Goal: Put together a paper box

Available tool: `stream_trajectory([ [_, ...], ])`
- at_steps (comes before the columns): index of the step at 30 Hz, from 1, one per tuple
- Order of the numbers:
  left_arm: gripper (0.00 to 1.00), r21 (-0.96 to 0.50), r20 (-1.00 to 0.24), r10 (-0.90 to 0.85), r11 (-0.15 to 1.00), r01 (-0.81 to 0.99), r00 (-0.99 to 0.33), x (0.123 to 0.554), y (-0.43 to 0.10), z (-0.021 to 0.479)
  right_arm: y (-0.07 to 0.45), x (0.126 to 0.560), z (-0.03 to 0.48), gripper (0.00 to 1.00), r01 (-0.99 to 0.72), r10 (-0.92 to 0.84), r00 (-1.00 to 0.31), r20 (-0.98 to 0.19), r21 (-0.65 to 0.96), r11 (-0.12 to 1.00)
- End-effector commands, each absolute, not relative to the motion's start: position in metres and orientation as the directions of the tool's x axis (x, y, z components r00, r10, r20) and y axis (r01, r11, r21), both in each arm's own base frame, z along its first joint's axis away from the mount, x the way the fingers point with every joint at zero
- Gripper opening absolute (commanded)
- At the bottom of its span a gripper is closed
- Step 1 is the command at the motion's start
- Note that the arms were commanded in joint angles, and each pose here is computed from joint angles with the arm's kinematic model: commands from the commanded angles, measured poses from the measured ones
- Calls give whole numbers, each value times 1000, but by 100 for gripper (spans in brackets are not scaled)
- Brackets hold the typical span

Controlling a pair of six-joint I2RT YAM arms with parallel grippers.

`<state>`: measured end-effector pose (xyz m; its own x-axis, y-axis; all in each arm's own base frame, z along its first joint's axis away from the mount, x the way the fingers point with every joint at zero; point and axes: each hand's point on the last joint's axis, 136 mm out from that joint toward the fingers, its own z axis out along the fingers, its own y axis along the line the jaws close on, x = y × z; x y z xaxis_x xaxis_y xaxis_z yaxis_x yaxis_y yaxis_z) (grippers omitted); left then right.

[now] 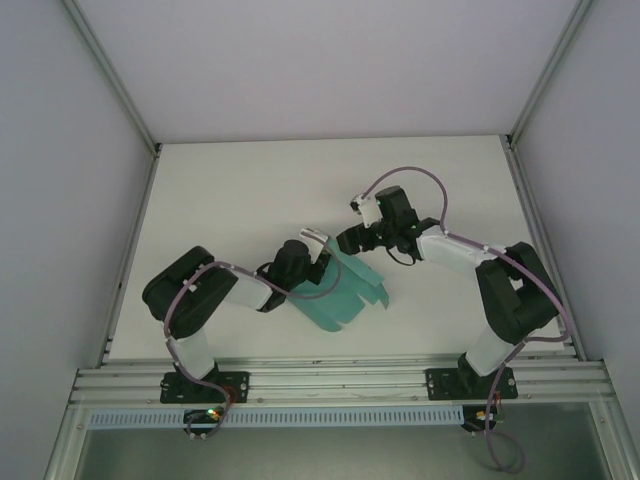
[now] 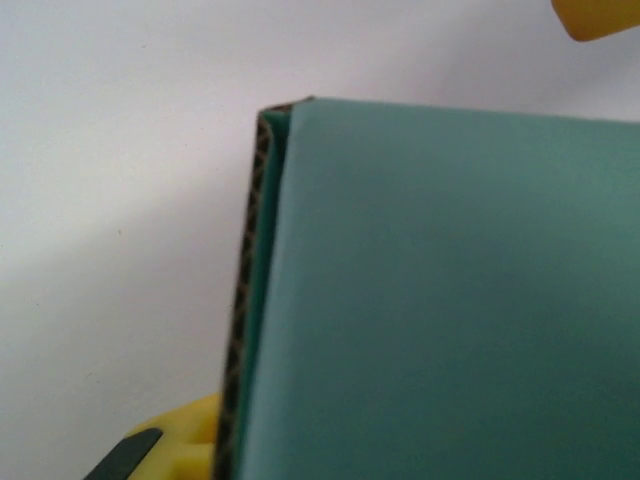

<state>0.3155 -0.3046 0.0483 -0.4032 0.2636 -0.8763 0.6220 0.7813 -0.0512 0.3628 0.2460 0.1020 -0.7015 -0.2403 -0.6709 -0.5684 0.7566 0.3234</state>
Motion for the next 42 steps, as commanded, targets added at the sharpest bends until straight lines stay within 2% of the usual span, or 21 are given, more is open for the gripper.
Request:
stream_trajectory([
  [1, 14, -53, -881, 270, 761, 647, -389, 316, -313, 56, 232, 324, 47, 70, -557, -378, -771, -513, 254, 791],
  [3, 0, -58, -888, 258, 758, 650, -381, 317, -314, 59, 239, 326, 61, 70, -567, -353, -758, -549, 286, 772],
  [10, 0, -61, -898, 259, 729, 682, -357, 309, -316, 59, 243, 355, 126, 74, -493, -146, -733, -665, 371, 787],
  [15, 0, -53, -898, 270, 715, 697, -346, 305, -315, 59, 259, 351, 147, 75, -530, -103, -743, -661, 487, 694],
  [26, 0, -81, -889, 255, 732, 677, -381, 305, -313, 52, 248, 330, 71, 72, -419, -153, -864, -480, 513, 749],
  [35, 19, -83, -897, 239, 735, 673, -372, 306, -312, 64, 224, 316, 40, 71, -378, -174, -880, -442, 430, 820],
  [38, 23, -71, -901, 242, 737, 672, -360, 309, -313, 70, 221, 314, 39, 71, -392, -193, -874, -446, 412, 823],
  [42, 23, -55, -906, 247, 736, 674, -344, 313, -315, 76, 217, 312, 37, 71, -399, -210, -871, -443, 392, 829],
])
